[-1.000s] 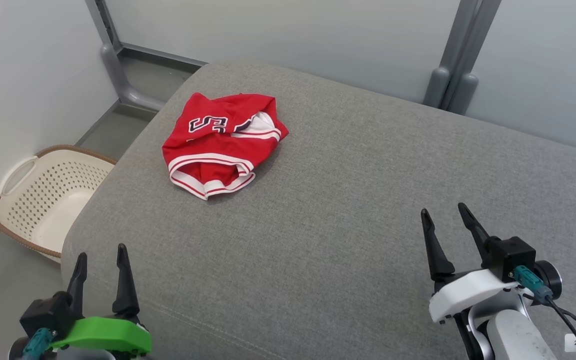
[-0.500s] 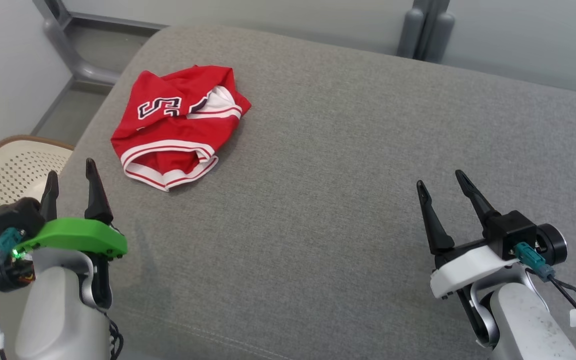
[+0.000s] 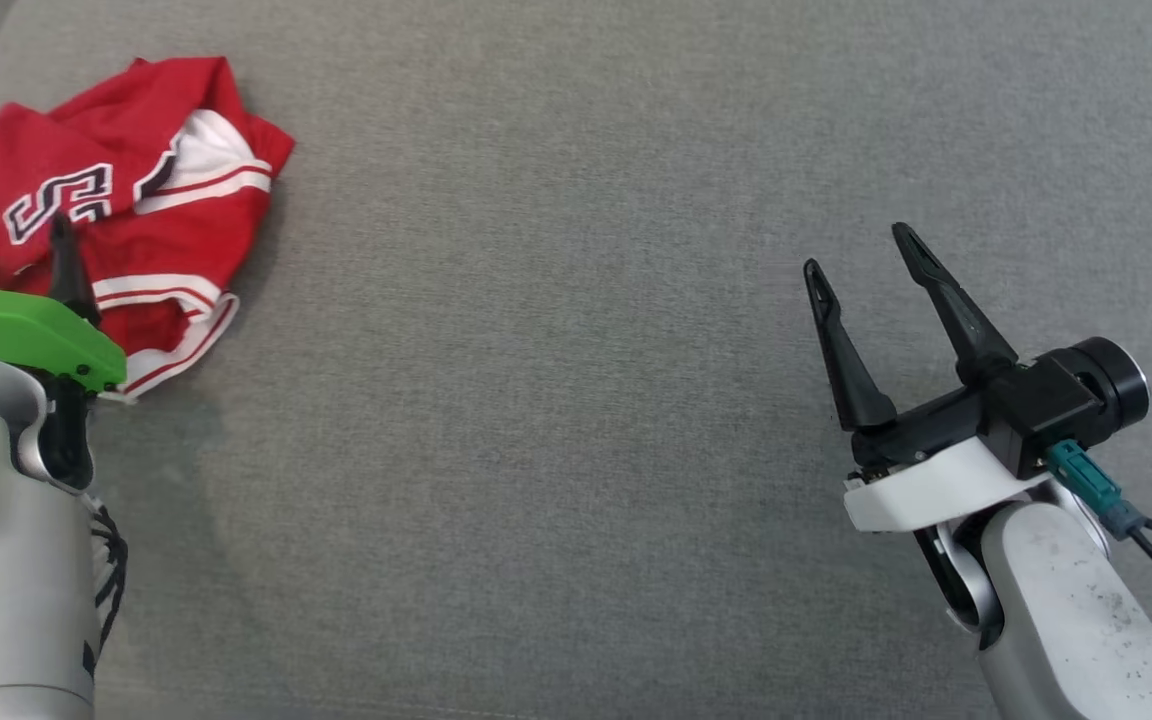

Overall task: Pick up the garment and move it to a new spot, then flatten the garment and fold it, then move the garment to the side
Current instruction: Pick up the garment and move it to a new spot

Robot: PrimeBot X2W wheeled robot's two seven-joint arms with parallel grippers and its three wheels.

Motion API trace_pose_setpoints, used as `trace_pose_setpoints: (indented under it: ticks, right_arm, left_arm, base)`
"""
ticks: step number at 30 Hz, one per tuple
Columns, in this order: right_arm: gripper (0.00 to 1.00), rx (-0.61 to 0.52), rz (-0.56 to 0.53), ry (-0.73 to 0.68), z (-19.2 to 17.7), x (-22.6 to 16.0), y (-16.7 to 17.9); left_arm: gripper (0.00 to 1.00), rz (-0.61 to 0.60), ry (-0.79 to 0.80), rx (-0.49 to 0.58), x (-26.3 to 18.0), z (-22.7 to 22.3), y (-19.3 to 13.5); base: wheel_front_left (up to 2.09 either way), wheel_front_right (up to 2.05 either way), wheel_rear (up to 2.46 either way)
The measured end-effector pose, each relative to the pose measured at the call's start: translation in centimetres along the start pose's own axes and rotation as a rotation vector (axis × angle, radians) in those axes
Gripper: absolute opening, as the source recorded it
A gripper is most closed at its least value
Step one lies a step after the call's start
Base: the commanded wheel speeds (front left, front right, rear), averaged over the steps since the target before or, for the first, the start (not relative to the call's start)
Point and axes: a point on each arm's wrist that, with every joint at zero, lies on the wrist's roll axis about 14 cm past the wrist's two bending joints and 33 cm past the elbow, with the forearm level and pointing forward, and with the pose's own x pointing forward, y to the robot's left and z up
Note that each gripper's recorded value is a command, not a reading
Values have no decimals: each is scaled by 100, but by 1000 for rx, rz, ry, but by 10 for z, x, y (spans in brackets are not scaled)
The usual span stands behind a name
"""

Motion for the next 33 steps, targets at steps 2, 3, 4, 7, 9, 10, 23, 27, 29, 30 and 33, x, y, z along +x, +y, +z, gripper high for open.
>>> trace_pose_setpoints:
  ticks: [2,3,4,7,9,10,23,27,29,30,33]
  right_arm:
    - [100,-3,-29,17,-6,-6,-11]
    - [100,-4,-44,28,-11,-10,-16]
    - [100,-4,-59,37,-14,-13,-21]
    - [100,-8,-101,67,-24,-21,-35]
    - [100,-10,-130,88,-32,-28,-44]
    - [100,-11,-143,101,-35,-31,-48]
    - [100,21,-202,111,-33,-46,-51]
    - [100,27,-206,70,-14,-47,-47]
    - [100,27,-207,44,-3,-48,-44]
    - [100,26,-208,28,4,-48,-43]
    - [100,19,-222,-11,22,-53,-44]
  left_arm:
    - [100,-6,53,12,13,-13,-6]
    - [100,-4,84,12,20,-21,-7]
    - [100,0,112,12,24,-29,-9]
    - [100,33,234,19,35,-61,-8]
    - [100,45,319,27,41,-81,-9]
    - [81,52,347,26,45,-86,-9]
    - [0,-96,229,113,61,-48,-49]
    - [0,-196,55,116,53,14,-81]
    - [0,-250,-15,112,45,42,-99]
    - [0,-287,-42,112,38,53,-111]
    - [0,-416,-108,110,13,82,-154]
  base:
    - [0,0,0]
    - [0,0,0]
    - [0,0,0]
    - [0,0,0]
    - [0,0,0]
    - [0,0,0]
    - [0,0,0]
    - [0,0,0]
    - [0,0,0]
    - [0,0,0]
    - [0,0,0]
